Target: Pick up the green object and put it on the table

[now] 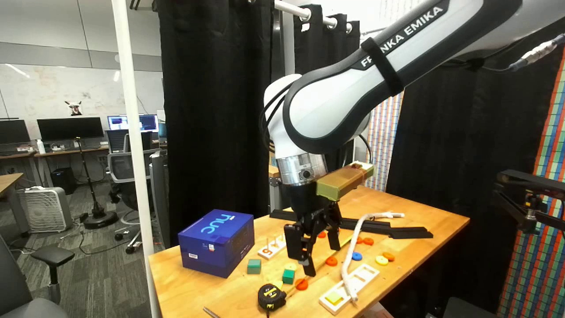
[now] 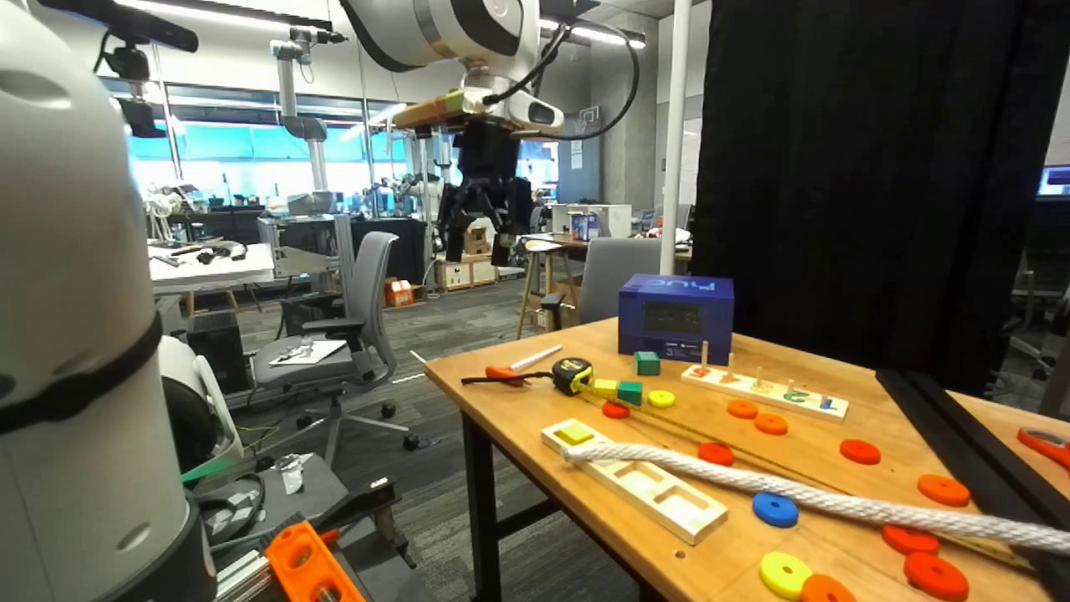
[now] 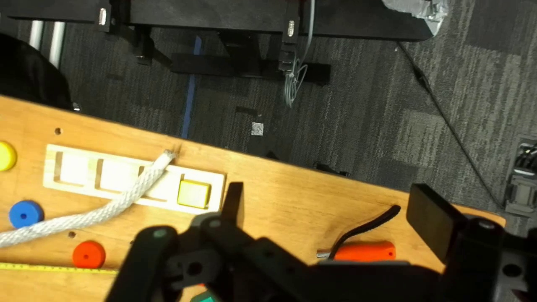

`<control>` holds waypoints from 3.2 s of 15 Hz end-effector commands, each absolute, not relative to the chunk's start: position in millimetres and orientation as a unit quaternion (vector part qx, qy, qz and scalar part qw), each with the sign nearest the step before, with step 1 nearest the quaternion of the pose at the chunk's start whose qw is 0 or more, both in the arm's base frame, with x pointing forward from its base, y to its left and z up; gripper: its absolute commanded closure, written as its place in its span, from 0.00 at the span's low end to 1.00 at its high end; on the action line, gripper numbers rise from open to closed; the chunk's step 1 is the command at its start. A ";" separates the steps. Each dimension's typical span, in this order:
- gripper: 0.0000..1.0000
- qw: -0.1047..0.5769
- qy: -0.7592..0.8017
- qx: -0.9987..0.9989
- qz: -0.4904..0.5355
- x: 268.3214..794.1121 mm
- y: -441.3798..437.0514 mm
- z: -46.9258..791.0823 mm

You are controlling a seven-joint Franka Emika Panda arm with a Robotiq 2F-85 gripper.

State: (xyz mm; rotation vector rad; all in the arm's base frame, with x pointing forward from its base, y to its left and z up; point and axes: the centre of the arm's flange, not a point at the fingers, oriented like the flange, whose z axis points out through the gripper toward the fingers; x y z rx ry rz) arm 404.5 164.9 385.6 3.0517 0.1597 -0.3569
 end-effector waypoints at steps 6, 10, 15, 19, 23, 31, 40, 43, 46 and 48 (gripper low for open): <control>0.00 0.014 0.170 0.985 -0.017 430.5 137.8 394.9; 0.00 0.004 0.234 0.971 0.043 453.4 120.7 381.4; 0.00 0.004 0.294 0.954 0.060 465.9 105.1 333.5; 0.00 0.006 0.322 0.946 0.041 479.4 97.7 292.7; 0.00 0.003 0.326 0.945 0.020 497.2 83.1 264.9; 0.00 -0.012 0.329 0.944 0.009 547.2 53.2 235.7; 0.00 -0.024 0.307 0.951 0.001 570.9 32.1 204.1; 0.00 -0.026 0.303 0.953 0.000 576.0 28.7 200.1; 0.00 -0.028 0.301 0.953 0.002 581.0 28.4 199.4; 0.00 -0.031 0.301 0.953 0.004 582.7 29.5 199.2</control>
